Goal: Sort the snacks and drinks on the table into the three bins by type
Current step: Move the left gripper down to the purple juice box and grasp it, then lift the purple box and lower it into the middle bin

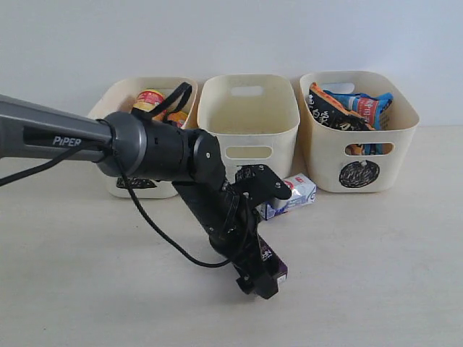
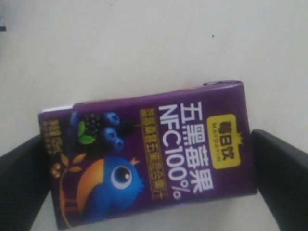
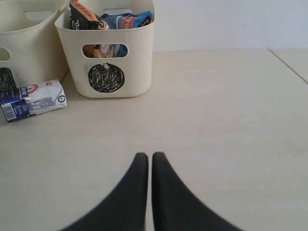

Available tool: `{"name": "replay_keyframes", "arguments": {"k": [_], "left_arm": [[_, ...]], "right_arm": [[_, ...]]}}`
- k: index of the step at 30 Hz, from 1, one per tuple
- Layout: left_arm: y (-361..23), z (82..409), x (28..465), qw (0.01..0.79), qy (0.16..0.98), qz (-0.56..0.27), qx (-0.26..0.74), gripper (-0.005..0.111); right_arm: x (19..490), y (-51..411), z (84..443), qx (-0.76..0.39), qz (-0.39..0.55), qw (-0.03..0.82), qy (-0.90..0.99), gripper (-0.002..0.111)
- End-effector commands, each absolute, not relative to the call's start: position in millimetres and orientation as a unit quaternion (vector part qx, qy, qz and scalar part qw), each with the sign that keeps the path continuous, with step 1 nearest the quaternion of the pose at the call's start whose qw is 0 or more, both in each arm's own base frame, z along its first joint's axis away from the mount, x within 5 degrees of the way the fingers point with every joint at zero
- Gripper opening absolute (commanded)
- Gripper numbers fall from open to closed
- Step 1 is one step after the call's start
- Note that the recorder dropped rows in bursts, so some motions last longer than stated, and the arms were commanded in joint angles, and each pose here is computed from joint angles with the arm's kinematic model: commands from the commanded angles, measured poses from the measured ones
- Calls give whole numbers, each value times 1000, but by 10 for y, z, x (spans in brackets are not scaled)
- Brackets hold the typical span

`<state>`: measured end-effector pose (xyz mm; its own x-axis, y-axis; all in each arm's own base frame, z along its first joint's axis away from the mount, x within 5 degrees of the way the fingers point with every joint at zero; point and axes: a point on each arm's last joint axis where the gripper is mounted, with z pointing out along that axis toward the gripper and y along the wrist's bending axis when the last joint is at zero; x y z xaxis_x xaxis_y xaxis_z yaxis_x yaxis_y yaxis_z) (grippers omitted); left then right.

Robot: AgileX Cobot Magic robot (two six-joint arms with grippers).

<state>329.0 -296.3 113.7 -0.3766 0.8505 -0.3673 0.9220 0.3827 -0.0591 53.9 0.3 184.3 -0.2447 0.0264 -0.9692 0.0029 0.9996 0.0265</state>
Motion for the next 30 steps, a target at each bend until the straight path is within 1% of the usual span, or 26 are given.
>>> {"name": "replay_keyframes", "arguments": {"k": [1,3,4,6,7,8,10,11,13,14,17,18,19,20,21,22,24,28,29,30], "left_arm": [[-3023,1067,3310,156,821,-125,535,108],[-3026,1050,3317,159,821,-125,534,105],[-3026,1050,3317,159,821,-125,534,102],[-3022,1065,3307,155,821,-126,535,86],[-3017,1068,3296,149,821,-126,537,71],[-3010,1092,3283,143,820,-127,540,51],[-2992,1152,3238,123,819,-132,545,3],[-2982,1206,3221,119,816,-133,550,6],[-2960,1451,3177,124,812,-139,553,4],[-2940,1740,3157,155,805,-141,555,4],[-2891,2232,3145,236,787,-131,555,4],[-2866,2473,3146,287,774,-124,550,4],[-2855,2631,3151,326,766,-123,541,4],[-2839,2861,3192,399,748,-117,517,4],[-2850,2969,3251,451,740,-118,484,4],[-2870,3022,3331,496,729,-115,458,4],[-2922,2976,3549,528,721,-106,436,4],[-2881,2764,4085,518,754,-107,390,5],[-2870,2728,4143,510,759,-107,391,8],[-2867,2688,4189,501,764,-107,393,14]], "right_arm": [[538,2,1834,10,9,616,788,0],[538,2,1834,10,9,616,788,0],[538,2,1834,10,9,616,788,0],[539,2,1837,10,9,618,786,0],[539,2,1837,10,9,618,786,0],[539,2,1837,10,9,618,786,0],[539,2,1837,10,9,618,786,0],[539,2,1837,10,9,618,786,0],[539,2,1837,10,9,618,786,0],[539,2,1837,10,9,618,786,0],[539,2,1837,10,9,618,786,0],[539,2,1837,10,9,618,786,0],[539,2,1837,10,9,618,786,0],[539,2,1837,10,9,618,786,0],[539,2,1837,10,9,618,786,0],[539,2,1837,10,9,618,786,0],[539,2,1837,10,9,618,786,0],[539,2,1837,10,9,618,786,0],[539,2,1837,10,9,618,786,0],[539,2,1837,10,9,618,786,0]]}}
